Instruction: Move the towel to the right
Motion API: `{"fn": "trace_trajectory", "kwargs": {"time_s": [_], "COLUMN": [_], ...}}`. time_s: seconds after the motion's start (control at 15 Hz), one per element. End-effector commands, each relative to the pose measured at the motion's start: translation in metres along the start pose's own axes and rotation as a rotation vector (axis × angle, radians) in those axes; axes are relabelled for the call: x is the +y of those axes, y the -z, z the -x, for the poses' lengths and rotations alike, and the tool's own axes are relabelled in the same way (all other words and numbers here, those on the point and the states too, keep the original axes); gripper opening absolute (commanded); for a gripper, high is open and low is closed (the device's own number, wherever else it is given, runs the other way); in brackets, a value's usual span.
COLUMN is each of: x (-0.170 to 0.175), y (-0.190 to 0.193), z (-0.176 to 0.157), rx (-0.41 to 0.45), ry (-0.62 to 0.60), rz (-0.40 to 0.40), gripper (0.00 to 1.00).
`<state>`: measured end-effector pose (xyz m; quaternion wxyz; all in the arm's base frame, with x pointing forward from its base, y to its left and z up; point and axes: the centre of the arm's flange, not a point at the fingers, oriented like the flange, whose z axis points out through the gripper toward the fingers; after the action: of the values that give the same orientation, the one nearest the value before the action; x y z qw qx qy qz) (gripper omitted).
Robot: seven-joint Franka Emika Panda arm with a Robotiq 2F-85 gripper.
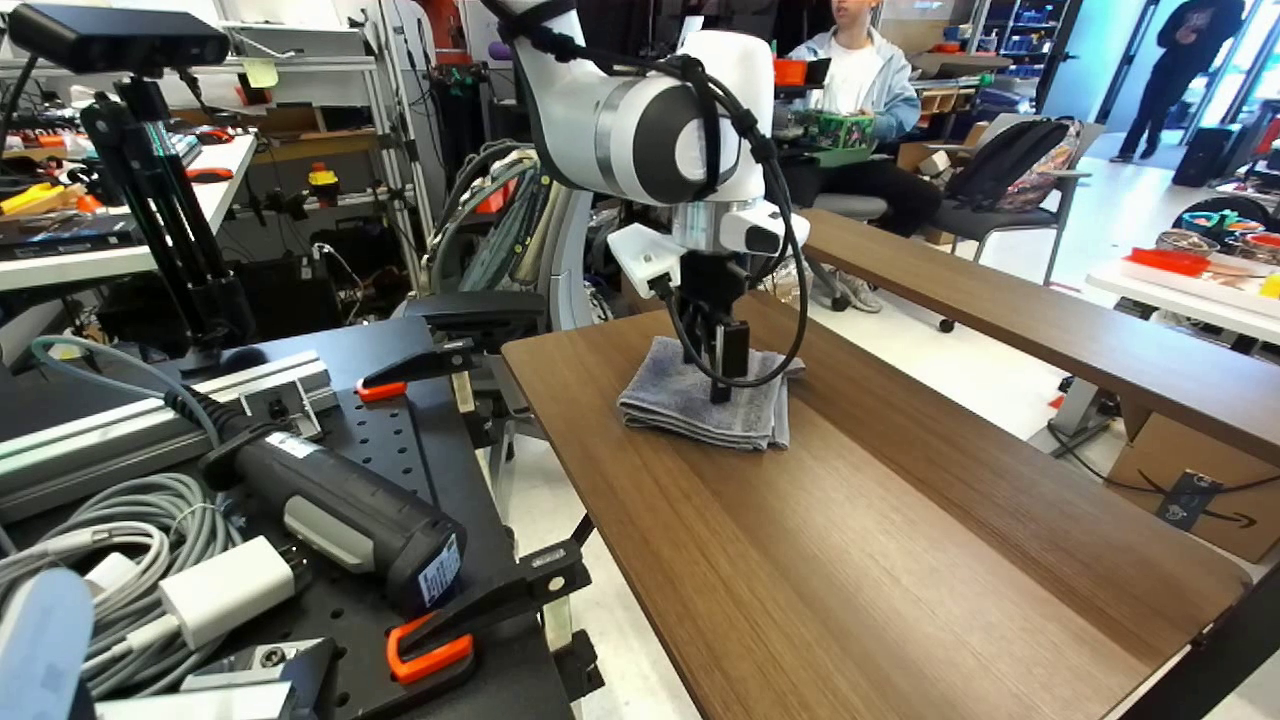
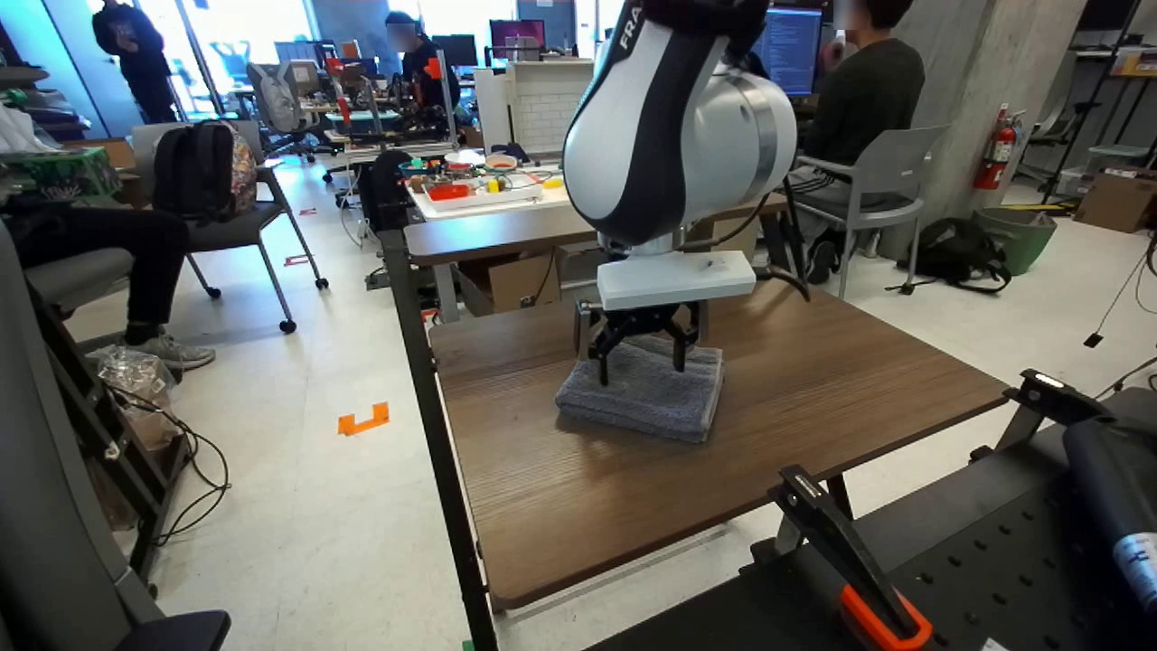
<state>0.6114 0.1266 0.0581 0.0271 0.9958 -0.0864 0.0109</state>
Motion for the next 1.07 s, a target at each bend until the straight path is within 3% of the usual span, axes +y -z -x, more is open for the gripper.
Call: {"fn": "trace_trajectory", "kwargs": {"time_s": [0.0, 0.4, 1.0], "x": [0.006, 0.043, 0.132], "y": [-0.013, -0.013, -0.03], "z": [-0.017, -0.037, -0.067], "rx": [-0.013, -0.007, -0.03], "ry": [-0.01, -0.072, -0.224], "rz": [0.024, 0.044, 0.11], "gripper": [1.0, 1.0, 1.0]}}
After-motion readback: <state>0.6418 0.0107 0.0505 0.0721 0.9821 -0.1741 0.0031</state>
